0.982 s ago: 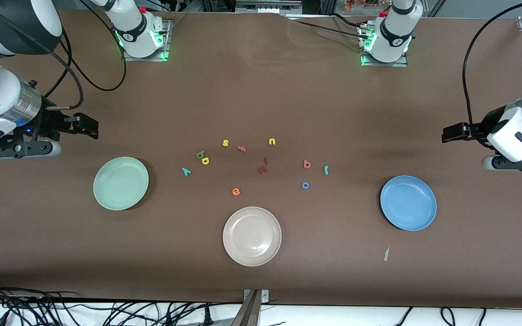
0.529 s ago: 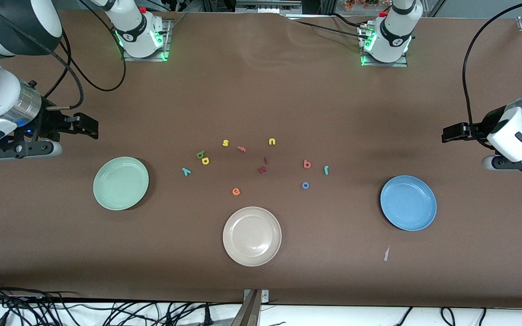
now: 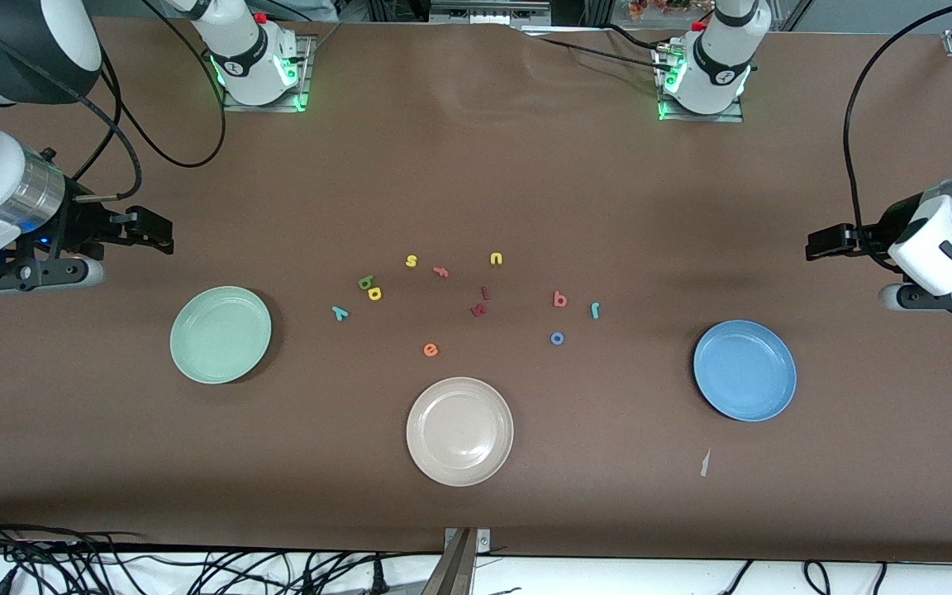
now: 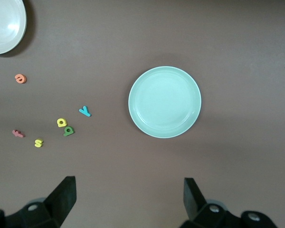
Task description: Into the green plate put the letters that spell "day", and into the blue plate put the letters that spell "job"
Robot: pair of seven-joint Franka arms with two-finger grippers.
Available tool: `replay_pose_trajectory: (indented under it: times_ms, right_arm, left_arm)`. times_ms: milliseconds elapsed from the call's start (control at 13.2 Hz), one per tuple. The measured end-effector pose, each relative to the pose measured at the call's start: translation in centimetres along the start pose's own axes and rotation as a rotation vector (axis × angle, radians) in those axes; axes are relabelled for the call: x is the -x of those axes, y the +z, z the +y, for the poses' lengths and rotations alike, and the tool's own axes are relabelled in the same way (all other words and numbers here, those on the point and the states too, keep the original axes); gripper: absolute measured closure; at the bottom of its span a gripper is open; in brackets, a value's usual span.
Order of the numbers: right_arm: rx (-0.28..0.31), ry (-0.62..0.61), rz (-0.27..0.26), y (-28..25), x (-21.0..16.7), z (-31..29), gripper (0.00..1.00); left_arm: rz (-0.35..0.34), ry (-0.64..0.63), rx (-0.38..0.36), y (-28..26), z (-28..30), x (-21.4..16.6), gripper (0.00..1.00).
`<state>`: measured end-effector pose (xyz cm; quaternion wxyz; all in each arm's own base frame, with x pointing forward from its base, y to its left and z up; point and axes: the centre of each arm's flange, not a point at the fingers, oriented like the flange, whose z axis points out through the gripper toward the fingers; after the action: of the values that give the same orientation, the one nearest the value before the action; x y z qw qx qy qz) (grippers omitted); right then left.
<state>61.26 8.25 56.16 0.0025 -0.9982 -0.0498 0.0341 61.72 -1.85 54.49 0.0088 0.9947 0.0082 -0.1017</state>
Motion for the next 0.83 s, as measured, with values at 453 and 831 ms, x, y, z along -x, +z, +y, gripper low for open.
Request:
replay_pose_trajectory:
  times_ms: [453,831]
  right_arm:
    - [-0.002,-0.005,0.002,0.04,-0.04,-0.01,0.00]
    - [-0.003,-0.003,0.005,0.81,-0.08,0.17,0.00]
  left_arm:
    - [0.000,0.000,0.000,0.00,0.01,0.00,0.00]
    - [0.000,0.000,0.000,0.00,0.02,0.00,0.00]
